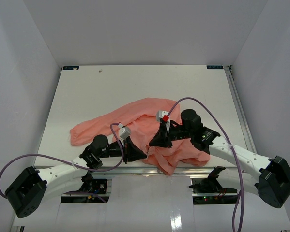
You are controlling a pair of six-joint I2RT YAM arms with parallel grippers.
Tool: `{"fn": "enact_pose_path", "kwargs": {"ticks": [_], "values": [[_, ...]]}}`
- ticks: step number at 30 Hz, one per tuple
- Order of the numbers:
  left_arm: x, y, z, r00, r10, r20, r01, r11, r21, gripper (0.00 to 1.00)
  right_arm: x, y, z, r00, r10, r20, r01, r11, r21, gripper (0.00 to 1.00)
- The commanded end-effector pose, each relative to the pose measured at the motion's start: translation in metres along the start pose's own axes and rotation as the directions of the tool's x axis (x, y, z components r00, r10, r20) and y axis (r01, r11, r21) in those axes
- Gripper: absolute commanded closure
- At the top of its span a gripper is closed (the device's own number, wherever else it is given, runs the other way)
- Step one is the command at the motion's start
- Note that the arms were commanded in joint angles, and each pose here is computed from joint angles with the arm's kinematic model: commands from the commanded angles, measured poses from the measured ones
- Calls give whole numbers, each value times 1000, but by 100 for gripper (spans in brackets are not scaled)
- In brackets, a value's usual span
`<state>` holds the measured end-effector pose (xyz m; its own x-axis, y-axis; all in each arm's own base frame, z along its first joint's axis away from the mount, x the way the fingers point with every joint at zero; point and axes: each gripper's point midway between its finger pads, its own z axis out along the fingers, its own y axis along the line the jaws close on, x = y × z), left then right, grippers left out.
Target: Zip up the jacket
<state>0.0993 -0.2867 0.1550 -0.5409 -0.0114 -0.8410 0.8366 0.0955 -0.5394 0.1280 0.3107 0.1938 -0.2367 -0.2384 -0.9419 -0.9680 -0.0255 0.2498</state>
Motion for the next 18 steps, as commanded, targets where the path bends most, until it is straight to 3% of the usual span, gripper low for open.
{"fn": "enact_pose_path", "kwargs": {"ticks": [1,6,10,18], "values": [[3,-12,-1,999,5,-37,-3,999,54,100,-14,-28,-8,997,-55,52,46,986,161,92],[6,-21,-1,998,10,-65,-3,993,115,100,-15,-38,-8,998,-20,65,7,980,200,92],[12,-25,-1,996,8,-93,7,987,158,100,-31,-37,-7,990,-85,109,63,980,190,92],[18,-12,6,989,-38,-140,53,993,104,100,-62,-32,-6,961,-219,167,189,966,177,92]]}}
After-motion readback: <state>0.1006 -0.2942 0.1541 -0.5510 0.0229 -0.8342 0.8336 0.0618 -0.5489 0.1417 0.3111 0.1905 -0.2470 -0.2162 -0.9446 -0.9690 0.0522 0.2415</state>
